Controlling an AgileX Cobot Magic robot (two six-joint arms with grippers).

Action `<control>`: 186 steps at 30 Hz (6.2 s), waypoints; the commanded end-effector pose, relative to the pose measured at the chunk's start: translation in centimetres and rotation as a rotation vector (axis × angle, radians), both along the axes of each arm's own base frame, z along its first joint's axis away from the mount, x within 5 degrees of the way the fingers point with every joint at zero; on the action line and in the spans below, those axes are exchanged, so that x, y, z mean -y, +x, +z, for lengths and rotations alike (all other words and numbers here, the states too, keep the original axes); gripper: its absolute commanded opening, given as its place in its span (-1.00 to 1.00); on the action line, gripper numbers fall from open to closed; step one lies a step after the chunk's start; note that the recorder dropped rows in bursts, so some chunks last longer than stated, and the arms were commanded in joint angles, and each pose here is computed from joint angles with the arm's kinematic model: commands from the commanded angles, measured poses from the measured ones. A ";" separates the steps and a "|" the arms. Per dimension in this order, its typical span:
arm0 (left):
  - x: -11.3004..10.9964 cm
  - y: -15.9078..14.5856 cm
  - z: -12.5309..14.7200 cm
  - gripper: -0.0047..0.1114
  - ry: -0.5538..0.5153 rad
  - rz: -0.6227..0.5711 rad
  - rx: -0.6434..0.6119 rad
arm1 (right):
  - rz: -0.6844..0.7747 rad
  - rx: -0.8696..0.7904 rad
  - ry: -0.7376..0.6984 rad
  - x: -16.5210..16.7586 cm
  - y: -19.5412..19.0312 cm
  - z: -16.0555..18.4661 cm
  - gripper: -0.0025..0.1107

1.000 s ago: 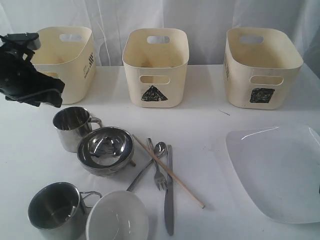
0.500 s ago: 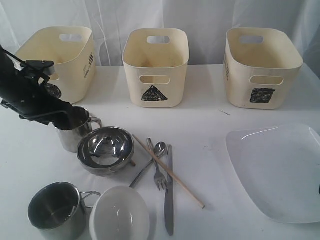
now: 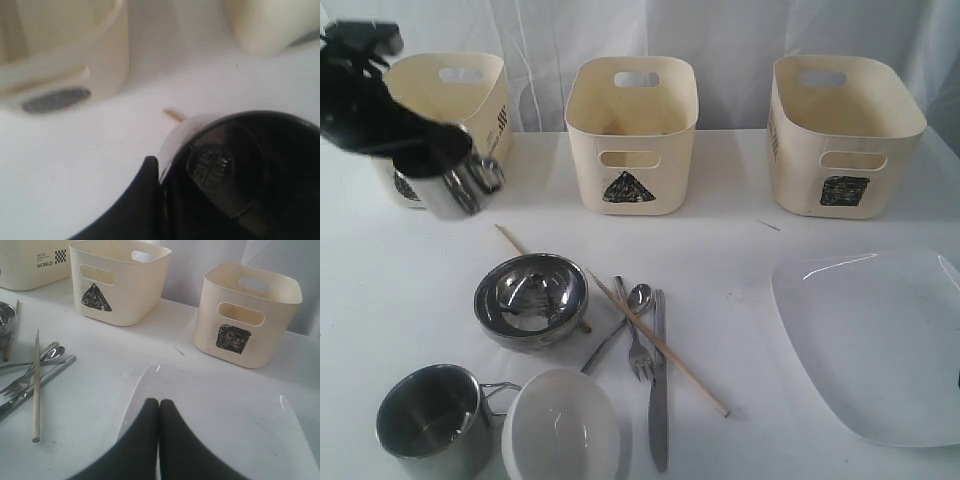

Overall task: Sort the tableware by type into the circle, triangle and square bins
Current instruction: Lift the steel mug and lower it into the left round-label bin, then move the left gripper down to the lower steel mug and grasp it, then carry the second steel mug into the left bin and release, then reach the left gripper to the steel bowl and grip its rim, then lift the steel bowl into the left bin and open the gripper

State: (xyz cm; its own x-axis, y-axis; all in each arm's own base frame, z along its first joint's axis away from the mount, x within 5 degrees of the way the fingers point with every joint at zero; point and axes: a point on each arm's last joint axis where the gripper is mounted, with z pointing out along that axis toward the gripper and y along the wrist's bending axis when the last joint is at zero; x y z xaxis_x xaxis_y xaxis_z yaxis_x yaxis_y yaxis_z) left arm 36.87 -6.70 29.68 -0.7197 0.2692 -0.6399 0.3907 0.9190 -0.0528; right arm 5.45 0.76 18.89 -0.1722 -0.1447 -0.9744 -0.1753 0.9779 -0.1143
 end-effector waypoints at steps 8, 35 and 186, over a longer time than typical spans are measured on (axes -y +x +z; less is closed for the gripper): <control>-3.5 5.1 10.4 -0.91 0.015 0.105 0.417 | -0.002 0.007 0.000 0.0 0.0 -0.1 -0.96; -3.1 9.0 6.0 -0.14 -0.041 -0.025 0.263 | -0.002 0.007 0.000 0.0 0.0 -0.1 -0.96; 7.1 -4.4 -12.2 -0.91 -0.032 -0.241 -0.176 | -0.002 0.007 0.000 0.0 0.0 -0.1 -0.96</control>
